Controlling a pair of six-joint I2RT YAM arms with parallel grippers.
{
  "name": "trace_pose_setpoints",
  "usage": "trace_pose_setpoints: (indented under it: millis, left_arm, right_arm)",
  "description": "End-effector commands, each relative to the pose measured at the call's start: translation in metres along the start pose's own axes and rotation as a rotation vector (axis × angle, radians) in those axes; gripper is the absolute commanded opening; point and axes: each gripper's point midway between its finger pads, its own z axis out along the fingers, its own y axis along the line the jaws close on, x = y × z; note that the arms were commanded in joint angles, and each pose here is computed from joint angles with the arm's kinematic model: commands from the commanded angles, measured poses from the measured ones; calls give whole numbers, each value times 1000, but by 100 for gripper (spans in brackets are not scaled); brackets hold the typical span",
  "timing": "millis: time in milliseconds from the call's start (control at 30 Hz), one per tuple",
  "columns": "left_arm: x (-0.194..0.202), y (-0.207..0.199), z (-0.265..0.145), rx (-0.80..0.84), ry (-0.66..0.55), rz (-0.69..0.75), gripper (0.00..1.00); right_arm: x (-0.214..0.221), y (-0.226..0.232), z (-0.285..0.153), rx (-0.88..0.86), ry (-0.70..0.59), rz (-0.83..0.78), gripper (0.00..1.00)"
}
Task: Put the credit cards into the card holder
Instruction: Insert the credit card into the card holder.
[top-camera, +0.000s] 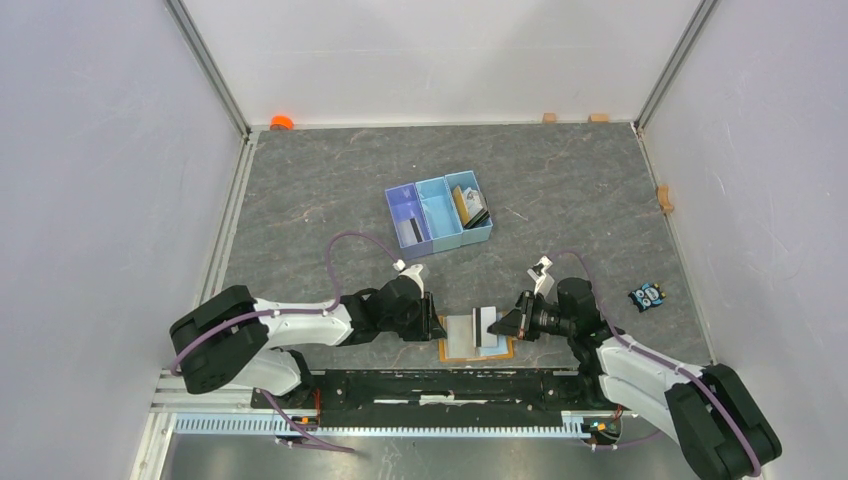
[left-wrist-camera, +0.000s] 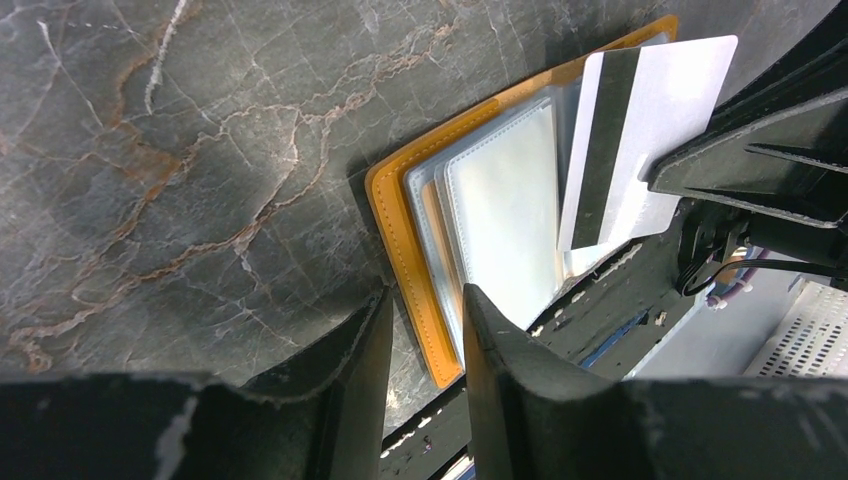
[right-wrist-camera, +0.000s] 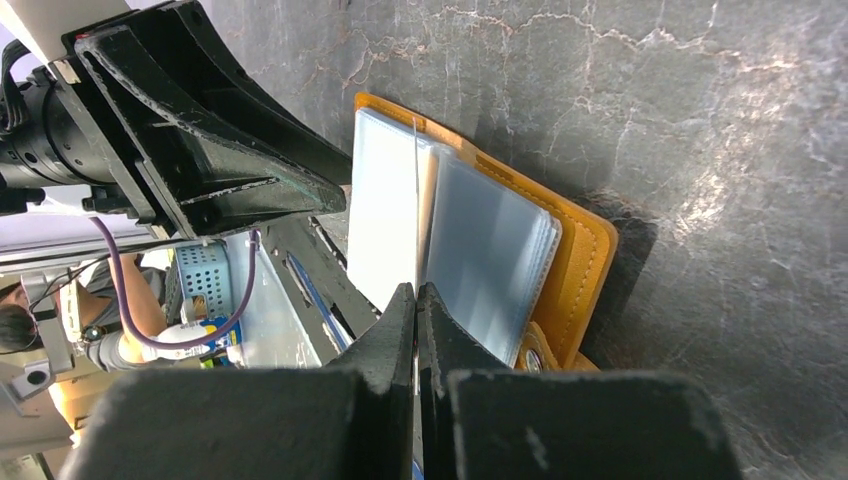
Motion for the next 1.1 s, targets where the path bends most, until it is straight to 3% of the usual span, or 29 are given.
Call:
trace_pose_setpoints:
  millis: [0, 300, 1067]
  left_arm:
    - [4, 12, 5, -55, 7, -6, 39]
    - [5, 11, 6, -53, 13, -3, 36]
    - [10, 10, 10, -44, 32, 0, 31]
  right_arm:
    - [36, -34, -6, 64, 45, 72, 0]
    - [51, -53, -10, 160, 112, 94, 0]
    - [61, -55, -4, 195, 203, 84, 0]
